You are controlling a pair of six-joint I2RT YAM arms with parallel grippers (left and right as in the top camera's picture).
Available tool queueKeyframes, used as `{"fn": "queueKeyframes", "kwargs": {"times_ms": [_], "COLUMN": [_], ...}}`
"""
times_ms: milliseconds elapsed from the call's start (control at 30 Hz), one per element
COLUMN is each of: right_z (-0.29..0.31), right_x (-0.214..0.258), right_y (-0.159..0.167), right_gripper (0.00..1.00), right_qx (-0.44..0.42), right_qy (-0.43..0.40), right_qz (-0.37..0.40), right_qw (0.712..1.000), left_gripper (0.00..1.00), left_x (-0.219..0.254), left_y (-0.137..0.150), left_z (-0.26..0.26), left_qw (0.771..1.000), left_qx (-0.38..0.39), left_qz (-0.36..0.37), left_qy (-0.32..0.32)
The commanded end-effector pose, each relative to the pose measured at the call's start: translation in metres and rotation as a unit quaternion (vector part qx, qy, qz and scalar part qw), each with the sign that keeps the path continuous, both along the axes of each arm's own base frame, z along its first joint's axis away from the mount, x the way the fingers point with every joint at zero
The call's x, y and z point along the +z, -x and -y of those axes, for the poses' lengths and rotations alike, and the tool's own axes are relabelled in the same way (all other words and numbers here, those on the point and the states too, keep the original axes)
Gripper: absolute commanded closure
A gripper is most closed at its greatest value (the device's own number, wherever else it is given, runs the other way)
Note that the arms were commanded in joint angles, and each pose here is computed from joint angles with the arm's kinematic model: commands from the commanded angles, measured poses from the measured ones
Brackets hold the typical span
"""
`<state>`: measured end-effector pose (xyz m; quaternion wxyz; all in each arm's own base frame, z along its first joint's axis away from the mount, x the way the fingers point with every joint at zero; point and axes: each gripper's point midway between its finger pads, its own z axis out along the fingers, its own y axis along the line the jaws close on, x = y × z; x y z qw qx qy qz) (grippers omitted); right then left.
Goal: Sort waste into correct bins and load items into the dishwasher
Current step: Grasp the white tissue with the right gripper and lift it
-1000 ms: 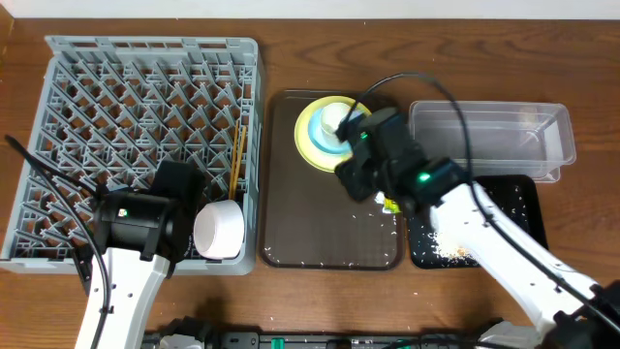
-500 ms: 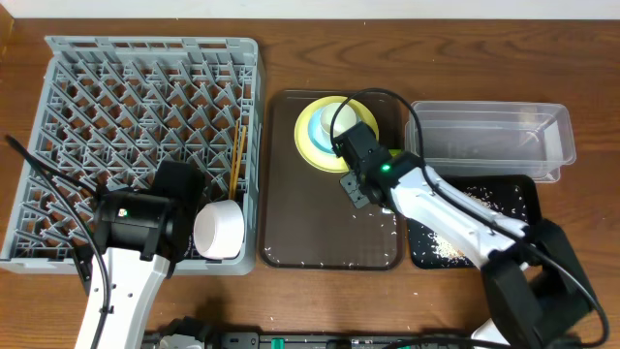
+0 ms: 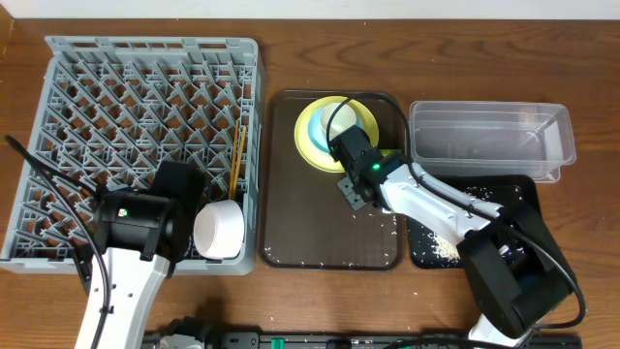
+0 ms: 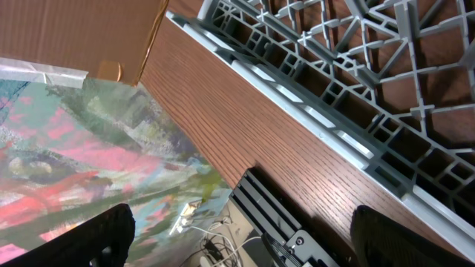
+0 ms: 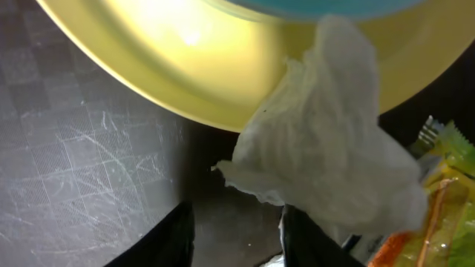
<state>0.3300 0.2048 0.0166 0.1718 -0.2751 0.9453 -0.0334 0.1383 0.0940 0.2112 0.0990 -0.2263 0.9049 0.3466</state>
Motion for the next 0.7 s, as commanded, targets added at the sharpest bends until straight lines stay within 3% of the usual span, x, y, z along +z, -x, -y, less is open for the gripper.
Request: {"fn": "queueKeyframes", "kwargs": {"times_ms": [0, 167, 300, 667], "right_z": [-0.004, -0.014, -0.001, 0.01], "right_x": [0.008, 0.054, 0.075, 0.021], "right_y": [-0.001, -0.004, -0.015, -0.016], "right_gripper": [0.64, 0.61, 0.54, 0.48], "right_qx": [-0.003, 0.004, -0.014, -0.025], "right_qy": [-0.013, -0.063, -0.043, 0.0], "right_qz": [0.006, 0.046, 0.093, 0.045], "right_qw": [1.0, 0.997, 0.995, 0.999], "left_gripper": [0.07, 0.07, 0.07, 0.06], "left_x": [0.003, 0.003, 0.003, 0.003], "left_y": [0.015, 0.015, 0.015, 0.015], "left_z": [-0.003, -0.003, -0.003, -0.003], "left_qw": [0.999, 0.999, 0.999, 0.999], "left_qx": [0.004, 0.004, 0.004, 0.004], "left_qz": [-0.031, -0.031, -0.031, -0.031], "left_qy": [-0.007, -0.007, -0.007, -0.007]}}
